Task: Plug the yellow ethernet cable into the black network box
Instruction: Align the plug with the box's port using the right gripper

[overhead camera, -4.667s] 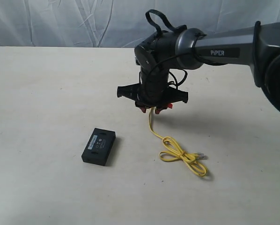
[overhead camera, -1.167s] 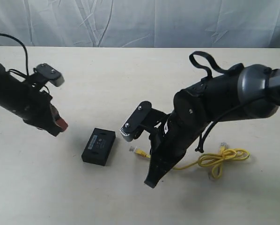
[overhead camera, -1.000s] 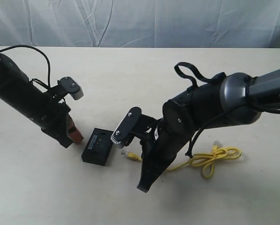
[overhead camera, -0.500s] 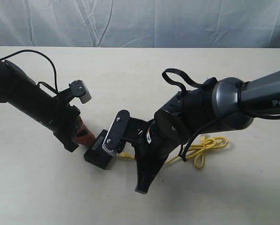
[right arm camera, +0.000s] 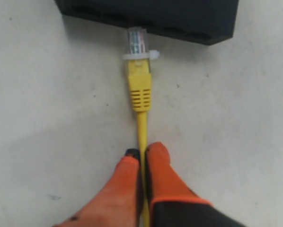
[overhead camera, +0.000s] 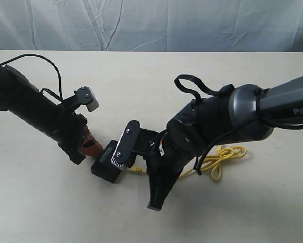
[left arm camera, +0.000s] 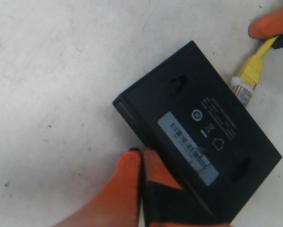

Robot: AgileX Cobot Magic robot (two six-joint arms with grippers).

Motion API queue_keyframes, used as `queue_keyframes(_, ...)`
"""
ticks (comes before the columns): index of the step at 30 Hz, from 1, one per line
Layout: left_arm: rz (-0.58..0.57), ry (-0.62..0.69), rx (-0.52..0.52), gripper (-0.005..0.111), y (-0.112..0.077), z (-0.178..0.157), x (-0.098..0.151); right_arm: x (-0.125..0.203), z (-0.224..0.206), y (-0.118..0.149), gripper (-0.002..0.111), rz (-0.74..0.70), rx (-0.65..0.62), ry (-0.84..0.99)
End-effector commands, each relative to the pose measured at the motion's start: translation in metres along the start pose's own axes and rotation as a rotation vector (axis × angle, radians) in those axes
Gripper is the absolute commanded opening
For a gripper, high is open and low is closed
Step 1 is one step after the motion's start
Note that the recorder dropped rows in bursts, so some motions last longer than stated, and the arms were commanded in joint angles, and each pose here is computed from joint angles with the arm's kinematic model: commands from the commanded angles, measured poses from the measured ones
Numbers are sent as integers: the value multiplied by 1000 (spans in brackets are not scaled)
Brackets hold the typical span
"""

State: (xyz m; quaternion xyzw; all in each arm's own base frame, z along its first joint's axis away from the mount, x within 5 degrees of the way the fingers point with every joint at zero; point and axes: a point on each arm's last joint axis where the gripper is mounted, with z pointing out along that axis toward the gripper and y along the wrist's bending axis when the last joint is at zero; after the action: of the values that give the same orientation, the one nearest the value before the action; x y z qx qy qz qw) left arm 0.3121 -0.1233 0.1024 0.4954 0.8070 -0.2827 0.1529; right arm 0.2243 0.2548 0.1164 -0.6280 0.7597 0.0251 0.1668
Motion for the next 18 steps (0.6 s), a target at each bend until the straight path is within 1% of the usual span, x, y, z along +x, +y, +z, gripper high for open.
queue_keyframes(1,7,11,14,0,-2,4,1,1,7,1,-1,-6,-7,18)
queue_keyframes(8,7,11,14,0,-2,4,1,0,8,0,-1,2,2,0)
queue_keyframes(12,6,11,14,0,-2,4,1,-1,8,0,-1,75,1,-4)
queue_keyframes(18,7,13,14,0,-2,4,1,0,8,0,-1,87,-3,5)
